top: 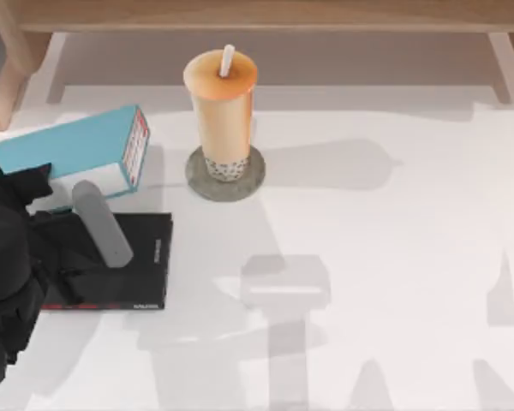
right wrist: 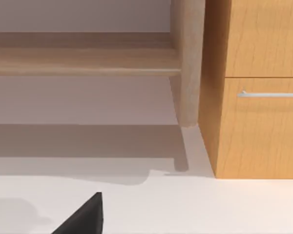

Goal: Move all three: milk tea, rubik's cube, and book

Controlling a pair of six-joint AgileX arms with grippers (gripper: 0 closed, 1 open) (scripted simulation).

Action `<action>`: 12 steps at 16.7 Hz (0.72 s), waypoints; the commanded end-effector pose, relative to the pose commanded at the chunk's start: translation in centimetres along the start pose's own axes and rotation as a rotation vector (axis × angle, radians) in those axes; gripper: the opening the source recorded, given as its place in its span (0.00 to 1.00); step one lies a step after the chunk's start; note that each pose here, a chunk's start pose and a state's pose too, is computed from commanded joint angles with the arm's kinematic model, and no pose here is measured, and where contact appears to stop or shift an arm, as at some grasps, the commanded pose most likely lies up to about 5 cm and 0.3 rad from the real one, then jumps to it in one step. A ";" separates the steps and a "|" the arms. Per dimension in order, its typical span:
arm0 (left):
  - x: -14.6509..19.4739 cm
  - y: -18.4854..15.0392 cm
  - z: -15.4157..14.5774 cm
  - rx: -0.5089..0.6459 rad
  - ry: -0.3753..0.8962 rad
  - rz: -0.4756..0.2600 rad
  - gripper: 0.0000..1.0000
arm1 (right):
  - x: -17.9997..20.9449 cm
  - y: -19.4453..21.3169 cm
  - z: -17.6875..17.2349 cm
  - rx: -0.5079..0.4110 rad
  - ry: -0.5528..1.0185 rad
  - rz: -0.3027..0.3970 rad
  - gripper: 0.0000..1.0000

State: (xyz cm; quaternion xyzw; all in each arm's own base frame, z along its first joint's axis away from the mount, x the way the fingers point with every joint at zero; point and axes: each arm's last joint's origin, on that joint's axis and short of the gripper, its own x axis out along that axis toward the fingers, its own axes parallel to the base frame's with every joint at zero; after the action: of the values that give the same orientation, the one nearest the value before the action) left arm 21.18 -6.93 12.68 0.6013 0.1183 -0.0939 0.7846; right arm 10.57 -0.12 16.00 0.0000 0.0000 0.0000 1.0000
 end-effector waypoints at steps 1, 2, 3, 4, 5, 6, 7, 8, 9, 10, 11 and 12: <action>-0.7 -1.6 -0.1 0.081 0.004 -0.069 0.00 | 0.0 0.0 0.0 0.000 0.000 0.000 1.00; -1.4 -2.9 -0.3 0.151 0.005 -0.127 0.00 | 0.0 0.0 0.0 0.000 0.000 0.000 1.00; -1.9 -3.9 -0.4 0.208 0.004 -0.173 0.00 | 0.0 0.0 0.0 0.000 0.000 0.000 1.00; -2.3 -4.6 -0.6 0.248 0.002 -0.204 0.00 | 0.0 0.0 0.0 0.000 0.000 0.000 1.00; -2.5 -4.9 -0.6 0.268 0.001 -0.220 0.00 | 0.0 0.0 0.0 0.000 0.000 0.000 1.00; -2.5 -5.0 -0.6 0.270 0.001 -0.221 0.00 | 0.0 0.0 0.0 0.000 0.000 0.000 1.00; -2.5 -5.0 -0.6 0.270 0.001 -0.221 0.00 | 0.0 0.0 0.0 0.000 0.000 0.000 1.00; -2.5 -5.0 -0.6 0.270 0.001 -0.221 0.00 | 0.0 0.0 0.0 0.000 0.000 0.000 1.00; -2.4 -4.5 -0.5 0.262 -0.001 -0.200 0.00 | 0.0 0.0 0.0 0.000 0.000 0.000 1.00; -2.3 -4.6 -0.5 0.262 -0.001 -0.201 0.00 | 0.0 0.0 0.0 0.000 0.000 0.000 1.00; -2.3 -4.7 -0.5 0.264 -0.001 -0.205 0.00 | 0.0 0.0 0.0 0.000 0.000 0.000 1.00; -2.2 -4.8 -0.5 0.266 0.000 -0.209 0.00 | 0.0 0.0 0.0 0.000 0.000 0.000 1.00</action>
State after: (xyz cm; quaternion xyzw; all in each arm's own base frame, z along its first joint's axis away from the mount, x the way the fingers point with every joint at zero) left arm 17.65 -7.63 8.83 0.6842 0.1667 -0.1900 0.6841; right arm 10.57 -0.12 16.00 0.0000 0.0000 0.0000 1.0000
